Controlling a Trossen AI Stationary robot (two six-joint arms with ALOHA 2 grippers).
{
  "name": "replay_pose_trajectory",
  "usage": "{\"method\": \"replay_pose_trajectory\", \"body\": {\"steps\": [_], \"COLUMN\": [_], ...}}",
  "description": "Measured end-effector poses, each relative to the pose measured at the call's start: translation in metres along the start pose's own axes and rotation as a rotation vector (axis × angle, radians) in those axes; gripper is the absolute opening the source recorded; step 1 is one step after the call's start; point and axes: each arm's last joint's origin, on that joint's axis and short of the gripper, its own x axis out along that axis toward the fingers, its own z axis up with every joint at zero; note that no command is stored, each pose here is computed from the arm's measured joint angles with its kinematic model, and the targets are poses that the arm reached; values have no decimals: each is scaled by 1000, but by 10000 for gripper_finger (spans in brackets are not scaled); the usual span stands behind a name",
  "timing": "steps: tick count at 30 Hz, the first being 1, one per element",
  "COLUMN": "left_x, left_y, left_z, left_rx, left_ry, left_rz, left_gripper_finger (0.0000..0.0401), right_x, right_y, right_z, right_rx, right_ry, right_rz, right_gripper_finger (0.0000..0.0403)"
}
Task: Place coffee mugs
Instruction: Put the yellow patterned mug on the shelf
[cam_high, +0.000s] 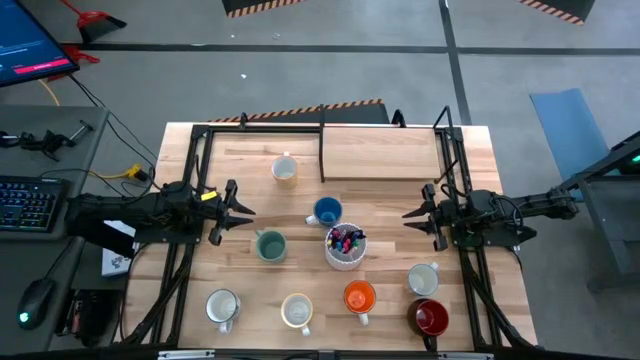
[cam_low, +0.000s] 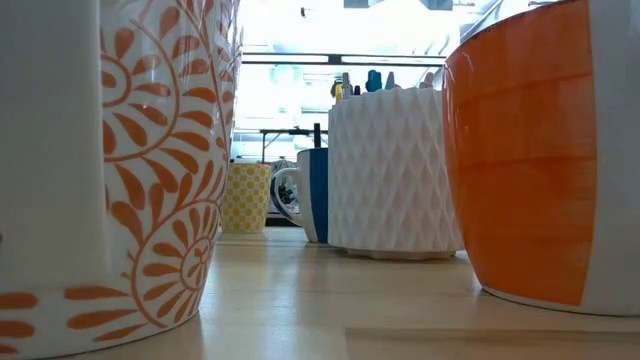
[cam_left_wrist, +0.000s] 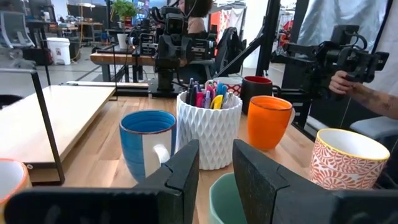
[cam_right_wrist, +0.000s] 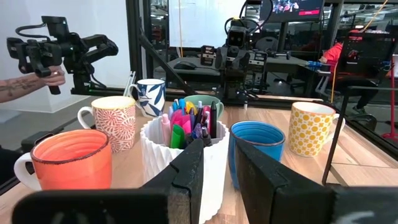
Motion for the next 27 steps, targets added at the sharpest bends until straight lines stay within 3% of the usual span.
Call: {"method": "replay_pose_trajectory", "body": {"steps": [8, 14, 17, 21, 27], "left_x": [0, 0, 0, 1, 1], "left_y": [0, 0, 0, 0, 0], "left_z": [-5, -7, -6, -4, -3], "left_rx": [-62, -58, -30, -23, -84], "left_ry": [53, 68, 61, 42, 33], "left_rz": [3, 0, -1, -2, -1], "left_gripper_finger": [88, 88, 88, 88, 88], "right_x": [0, -1, -2, -3, -3], "right_y": [-3, -8, -10, -12, -12], "right_z": [1, 3, 4, 4, 4], "right_rx": [86, 333, 389, 368, 234], "right_ry": [-9, -66, -93, -103, -75], "right_rz": [-94, -268, -338, -415, -416], "right_gripper_finger": [75, 75, 75, 75, 75]}}
